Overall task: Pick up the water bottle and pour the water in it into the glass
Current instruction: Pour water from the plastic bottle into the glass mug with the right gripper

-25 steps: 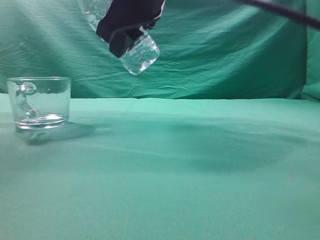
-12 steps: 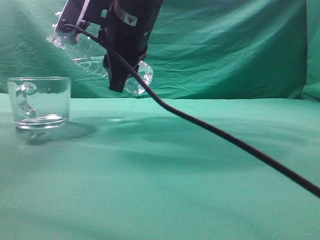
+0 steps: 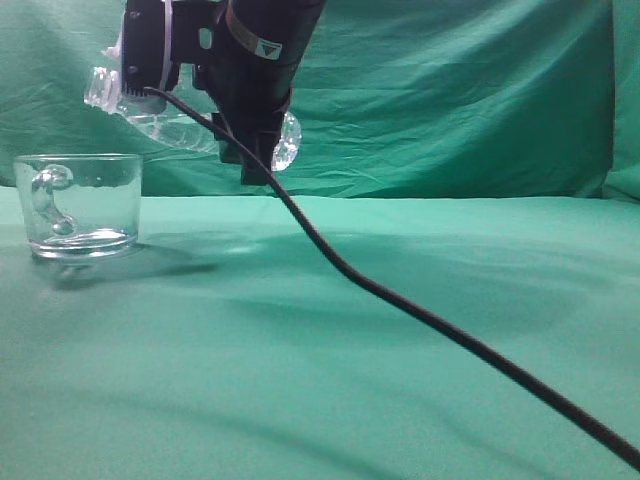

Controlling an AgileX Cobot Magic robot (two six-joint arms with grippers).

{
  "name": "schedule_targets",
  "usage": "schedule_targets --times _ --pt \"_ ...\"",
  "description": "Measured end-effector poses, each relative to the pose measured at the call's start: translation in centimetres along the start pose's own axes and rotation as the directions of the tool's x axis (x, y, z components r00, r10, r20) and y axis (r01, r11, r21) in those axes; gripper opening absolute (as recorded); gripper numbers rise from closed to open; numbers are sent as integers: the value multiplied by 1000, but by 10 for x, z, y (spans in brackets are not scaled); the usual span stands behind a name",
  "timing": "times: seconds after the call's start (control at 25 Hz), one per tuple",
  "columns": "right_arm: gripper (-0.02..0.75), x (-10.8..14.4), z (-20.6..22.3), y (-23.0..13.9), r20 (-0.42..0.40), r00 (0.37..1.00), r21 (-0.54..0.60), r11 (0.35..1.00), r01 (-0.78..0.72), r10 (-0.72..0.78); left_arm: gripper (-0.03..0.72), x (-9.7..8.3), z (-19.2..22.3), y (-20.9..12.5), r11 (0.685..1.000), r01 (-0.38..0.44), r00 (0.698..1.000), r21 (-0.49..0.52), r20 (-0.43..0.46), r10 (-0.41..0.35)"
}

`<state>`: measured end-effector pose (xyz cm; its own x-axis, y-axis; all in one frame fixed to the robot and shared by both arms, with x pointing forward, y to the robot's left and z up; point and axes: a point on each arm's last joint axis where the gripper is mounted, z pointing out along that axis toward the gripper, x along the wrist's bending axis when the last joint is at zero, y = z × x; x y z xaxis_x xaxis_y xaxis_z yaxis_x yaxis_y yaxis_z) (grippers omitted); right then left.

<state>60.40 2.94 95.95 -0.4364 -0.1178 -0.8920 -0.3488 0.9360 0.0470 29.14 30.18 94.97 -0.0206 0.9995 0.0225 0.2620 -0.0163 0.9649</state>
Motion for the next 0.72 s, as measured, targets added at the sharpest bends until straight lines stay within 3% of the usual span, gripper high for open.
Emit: schedule_targets --times 0.72 --pt "298 -4 0 -4 42 993 53 993 106 -109 0 0 0 0 1000 0 1000 0 0 0"
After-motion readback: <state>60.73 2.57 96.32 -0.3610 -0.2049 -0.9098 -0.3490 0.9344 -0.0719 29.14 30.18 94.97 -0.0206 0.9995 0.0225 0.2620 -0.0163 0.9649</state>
